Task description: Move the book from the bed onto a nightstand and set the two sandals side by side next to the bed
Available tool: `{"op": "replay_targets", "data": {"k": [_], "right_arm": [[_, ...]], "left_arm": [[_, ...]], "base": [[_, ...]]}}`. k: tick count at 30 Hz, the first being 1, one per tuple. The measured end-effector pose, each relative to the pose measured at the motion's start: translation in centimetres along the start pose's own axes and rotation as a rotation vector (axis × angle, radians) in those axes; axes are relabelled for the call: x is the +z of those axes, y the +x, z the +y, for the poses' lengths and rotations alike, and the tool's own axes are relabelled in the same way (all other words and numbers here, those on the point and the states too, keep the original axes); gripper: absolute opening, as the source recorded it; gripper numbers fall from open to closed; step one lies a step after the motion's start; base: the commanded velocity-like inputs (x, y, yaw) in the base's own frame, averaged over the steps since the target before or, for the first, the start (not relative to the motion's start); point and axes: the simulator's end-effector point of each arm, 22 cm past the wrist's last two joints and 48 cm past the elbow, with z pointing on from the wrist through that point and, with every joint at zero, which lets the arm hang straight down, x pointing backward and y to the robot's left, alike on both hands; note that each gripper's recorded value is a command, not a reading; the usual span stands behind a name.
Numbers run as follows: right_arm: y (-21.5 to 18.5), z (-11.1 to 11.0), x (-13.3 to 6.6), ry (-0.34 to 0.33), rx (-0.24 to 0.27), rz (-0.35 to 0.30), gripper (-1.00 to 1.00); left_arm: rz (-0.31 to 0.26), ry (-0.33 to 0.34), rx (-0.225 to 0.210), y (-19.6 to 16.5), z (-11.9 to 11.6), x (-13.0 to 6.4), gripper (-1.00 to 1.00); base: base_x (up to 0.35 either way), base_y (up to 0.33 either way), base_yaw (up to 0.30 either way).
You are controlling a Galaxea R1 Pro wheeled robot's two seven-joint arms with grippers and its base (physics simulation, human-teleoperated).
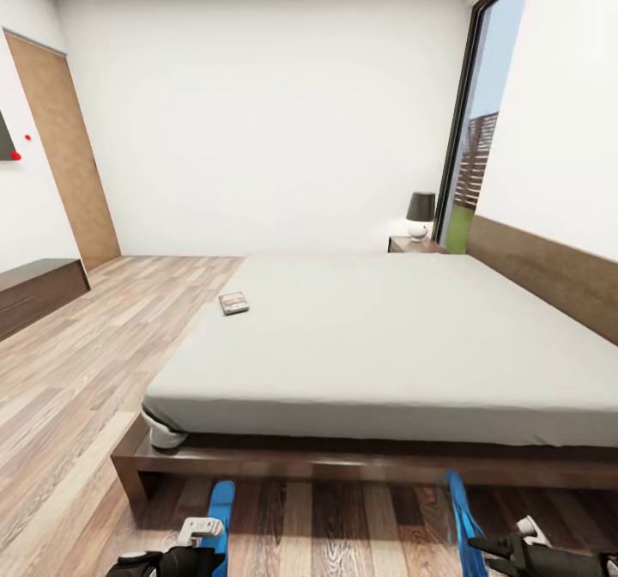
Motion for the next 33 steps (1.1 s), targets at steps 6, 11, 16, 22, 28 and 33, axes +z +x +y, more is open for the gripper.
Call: {"op": "replay_targets", "data": {"k": [6,11,16,22,28,33], "right_arm": [[-2.1,-1.8,-3.5,0.009,0.078,-0.060,-1.00],[-1.8,-2.8,-3.1,0.012,0.083,-0.062,-1.00],[-1.4,-3.6,-2.6,0.012,0.083,-0.061,-1.00],[-0.9,-4.7,-1.8,0.012,0.083,-0.061,-1.00],[-0.4,-5.7,-1.2,0.012,0.083,-0.061,-1.00],[0.0,-6.6,-0.6,0.012,0.083,-0.061,-1.00]], "left_arm": [[-0.002,0.000,-0.002,0.8,0.4,0.9,-1.00],[-0.003,0.000,-0.003,1.5,0.7,1.7,-1.00],[-0.004,0.000,-0.004,2.2,1.0,2.4,-1.00],[-0.005,0.000,-0.005,3.1,1.4,3.3,-1.00],[-0.005,0.000,-0.005,3.9,1.8,4.2,-1.00],[-0.005,0.000,-0.005,4.7,2.1,5.0,-1.00]], "base": [[0.000,0.000,0.000],[0.000,0.000,0.000],[0.000,0.000,0.000],[0.000,0.000,0.000],[0.000,0.000,0.000],[0.000,0.000,0.000]]}}
